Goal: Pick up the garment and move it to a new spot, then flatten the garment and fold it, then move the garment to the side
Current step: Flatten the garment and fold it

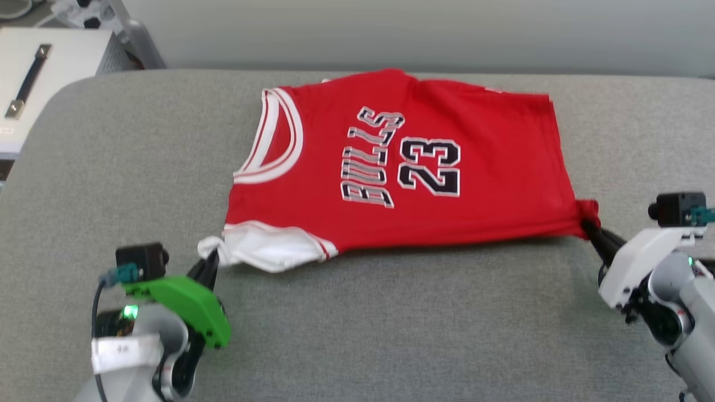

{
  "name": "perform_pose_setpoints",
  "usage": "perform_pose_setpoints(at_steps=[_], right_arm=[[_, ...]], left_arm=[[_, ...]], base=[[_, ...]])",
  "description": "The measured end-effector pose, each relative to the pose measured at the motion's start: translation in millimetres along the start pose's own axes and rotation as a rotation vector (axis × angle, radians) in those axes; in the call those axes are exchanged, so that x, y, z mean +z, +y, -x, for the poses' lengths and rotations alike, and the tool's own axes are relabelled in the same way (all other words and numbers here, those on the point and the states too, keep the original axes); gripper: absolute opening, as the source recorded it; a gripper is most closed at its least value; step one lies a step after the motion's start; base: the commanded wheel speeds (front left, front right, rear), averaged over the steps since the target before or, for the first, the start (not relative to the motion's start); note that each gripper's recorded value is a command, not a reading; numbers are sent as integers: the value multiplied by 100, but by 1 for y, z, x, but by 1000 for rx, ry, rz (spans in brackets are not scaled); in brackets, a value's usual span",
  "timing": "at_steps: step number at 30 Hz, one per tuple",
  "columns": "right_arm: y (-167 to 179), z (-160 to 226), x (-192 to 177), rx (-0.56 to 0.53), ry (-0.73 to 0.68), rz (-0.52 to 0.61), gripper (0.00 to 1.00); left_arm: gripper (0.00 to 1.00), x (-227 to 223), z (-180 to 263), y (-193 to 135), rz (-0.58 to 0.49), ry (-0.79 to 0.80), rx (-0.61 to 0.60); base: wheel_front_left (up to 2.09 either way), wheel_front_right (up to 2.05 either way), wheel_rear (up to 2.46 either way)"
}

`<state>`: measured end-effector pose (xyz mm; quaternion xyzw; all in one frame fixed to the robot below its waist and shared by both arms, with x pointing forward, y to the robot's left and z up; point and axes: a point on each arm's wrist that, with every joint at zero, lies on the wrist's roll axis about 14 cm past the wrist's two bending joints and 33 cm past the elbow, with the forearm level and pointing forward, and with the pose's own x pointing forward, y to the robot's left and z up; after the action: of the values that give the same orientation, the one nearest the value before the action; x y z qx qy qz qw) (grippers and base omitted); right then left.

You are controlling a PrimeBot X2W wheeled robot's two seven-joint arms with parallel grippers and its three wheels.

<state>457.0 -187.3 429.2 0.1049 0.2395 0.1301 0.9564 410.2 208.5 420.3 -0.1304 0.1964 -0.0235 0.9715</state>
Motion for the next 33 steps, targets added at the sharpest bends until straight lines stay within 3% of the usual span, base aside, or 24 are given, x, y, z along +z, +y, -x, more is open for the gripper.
perform_pose_setpoints(at_steps=[11,21,26,33], right_arm=[[-4,62,-44,-37,22,-65,0],[-12,107,-89,-103,87,-126,0],[-9,119,-95,-121,103,-131,0],[-7,114,-74,-149,85,-69,0]], left_arm=[[0,-21,81,-1,55,47,62],[0,-51,128,-8,122,129,95],[0,-53,136,-8,128,142,102],[0,-32,119,-13,83,106,68]], base=[[0,0,0],[0,0,0],[0,0,0],[0,0,0]])
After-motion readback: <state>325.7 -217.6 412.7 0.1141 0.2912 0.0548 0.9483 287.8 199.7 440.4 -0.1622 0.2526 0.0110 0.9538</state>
